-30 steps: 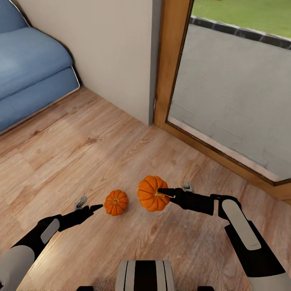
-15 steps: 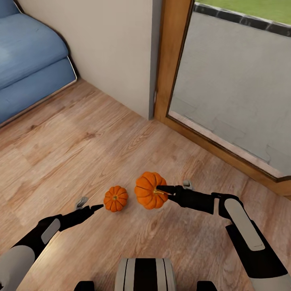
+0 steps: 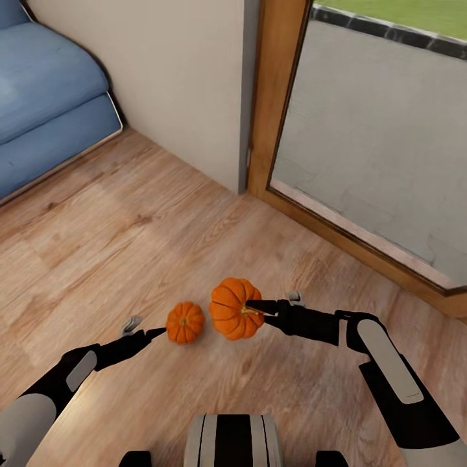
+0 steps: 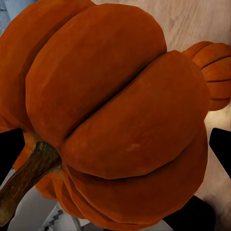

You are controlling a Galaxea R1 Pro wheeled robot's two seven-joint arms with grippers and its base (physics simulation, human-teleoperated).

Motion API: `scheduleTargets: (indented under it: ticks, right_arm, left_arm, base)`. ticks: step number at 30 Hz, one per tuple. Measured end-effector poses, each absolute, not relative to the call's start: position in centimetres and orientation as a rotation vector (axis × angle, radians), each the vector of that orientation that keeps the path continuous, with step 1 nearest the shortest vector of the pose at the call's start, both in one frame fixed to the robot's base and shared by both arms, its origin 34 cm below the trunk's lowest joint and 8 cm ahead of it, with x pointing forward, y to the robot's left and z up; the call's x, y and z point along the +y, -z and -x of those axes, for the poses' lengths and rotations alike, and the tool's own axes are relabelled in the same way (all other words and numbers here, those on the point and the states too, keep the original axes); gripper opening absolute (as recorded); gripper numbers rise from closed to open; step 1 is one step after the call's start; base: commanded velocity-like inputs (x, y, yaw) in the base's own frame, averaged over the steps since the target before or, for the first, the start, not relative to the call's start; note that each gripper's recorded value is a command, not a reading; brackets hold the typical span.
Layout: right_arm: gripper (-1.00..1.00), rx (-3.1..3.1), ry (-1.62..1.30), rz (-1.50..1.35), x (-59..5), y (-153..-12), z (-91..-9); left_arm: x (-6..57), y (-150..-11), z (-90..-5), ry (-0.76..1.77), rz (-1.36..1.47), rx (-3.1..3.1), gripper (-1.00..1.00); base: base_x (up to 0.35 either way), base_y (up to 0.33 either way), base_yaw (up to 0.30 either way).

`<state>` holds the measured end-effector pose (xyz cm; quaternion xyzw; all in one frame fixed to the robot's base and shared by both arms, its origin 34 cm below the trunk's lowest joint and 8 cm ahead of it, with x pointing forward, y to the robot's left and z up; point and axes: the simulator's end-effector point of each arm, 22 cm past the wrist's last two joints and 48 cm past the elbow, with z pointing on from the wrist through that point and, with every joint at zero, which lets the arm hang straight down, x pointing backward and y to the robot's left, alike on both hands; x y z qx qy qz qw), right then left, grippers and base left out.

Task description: Place each of the two pumpkins and all three candles from the living room inside a cabinet in the living room (use any cabinet), then make sure every cabinet is closed, and position the cauldron so it is next to a table in the living room.

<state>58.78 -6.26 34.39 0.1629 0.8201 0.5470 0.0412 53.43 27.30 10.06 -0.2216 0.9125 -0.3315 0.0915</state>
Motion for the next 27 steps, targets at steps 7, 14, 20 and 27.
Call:
scheduleTargets:
  ticks: [7,14,20,27]
  right_arm:
    - [-1.0,2.511,-1.677,-0.499,-6.22,-34.4,-58.76]
    - [-1.0,2.511,-1.679,-0.499,-6.19,-34.41,-58.74]
    - [-1.0,2.511,-1.68,-0.498,-6.14,-34.43,-58.72]
    - [-1.0,2.51,-1.683,-0.497,-6.08,-34.46,-58.69]
  left_arm:
    - [27.26,-10.03,-53.39,0.985,0.66,2.711,1.0]
    - [27.29,-9.97,-53.33,0.983,0.662,2.713,1.0]
    - [27.33,-9.93,-53.23,0.982,0.664,2.715,1.0]
    - [27.31,-9.9,-53.19,0.982,0.666,2.716,1.0]
  base:
    - [0.079,-0.036,0.0]
    - [0.039,-0.028,0.0]
    - [0.086,0.014,0.0]
    - [0.076,0.026,0.0]
